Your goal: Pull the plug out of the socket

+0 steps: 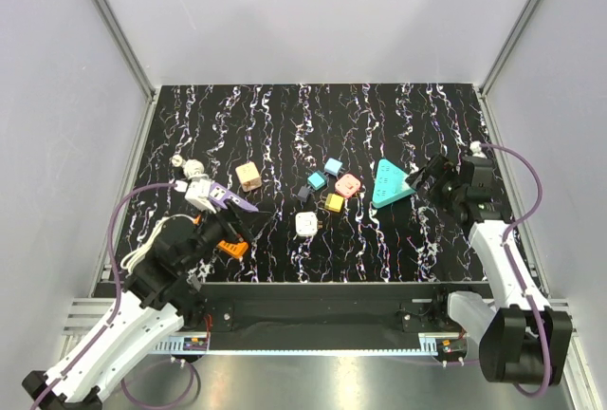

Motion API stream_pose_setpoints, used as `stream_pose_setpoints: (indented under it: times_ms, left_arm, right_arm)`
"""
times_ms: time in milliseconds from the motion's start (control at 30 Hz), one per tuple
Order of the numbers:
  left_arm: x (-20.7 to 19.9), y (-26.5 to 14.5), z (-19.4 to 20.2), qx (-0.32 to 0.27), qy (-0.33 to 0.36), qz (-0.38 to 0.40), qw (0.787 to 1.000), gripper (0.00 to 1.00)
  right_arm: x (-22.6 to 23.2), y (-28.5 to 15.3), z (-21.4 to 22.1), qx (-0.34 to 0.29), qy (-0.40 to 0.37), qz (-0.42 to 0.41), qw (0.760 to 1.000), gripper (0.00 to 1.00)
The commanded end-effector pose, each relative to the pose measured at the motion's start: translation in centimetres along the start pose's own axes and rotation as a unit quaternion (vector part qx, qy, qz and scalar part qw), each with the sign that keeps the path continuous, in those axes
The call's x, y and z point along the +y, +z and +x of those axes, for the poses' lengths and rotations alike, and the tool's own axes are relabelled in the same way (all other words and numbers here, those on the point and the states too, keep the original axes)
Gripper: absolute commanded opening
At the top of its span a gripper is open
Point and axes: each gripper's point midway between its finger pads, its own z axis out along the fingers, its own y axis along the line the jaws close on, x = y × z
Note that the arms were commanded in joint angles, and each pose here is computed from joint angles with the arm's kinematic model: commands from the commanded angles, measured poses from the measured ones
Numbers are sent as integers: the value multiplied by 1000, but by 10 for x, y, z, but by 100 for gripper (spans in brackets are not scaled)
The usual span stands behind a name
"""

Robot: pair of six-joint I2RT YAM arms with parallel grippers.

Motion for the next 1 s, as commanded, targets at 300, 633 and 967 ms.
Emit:
stream_pose_setpoints:
  times_ms: [300,633,967]
  left_arm:
    - [7,-21,30,19,-46,27,998,94]
    - [8,-29,54,11,-110,89,990,95]
    - [-21,-33,70,50,-116,192,973,97]
  right_arm:
    - [54,-31,60,101,-18,-121,987,100]
    - [83,-46,124,159,-50,-168,972,100]
    - [76,-85,176,195,-7,-306,932,100]
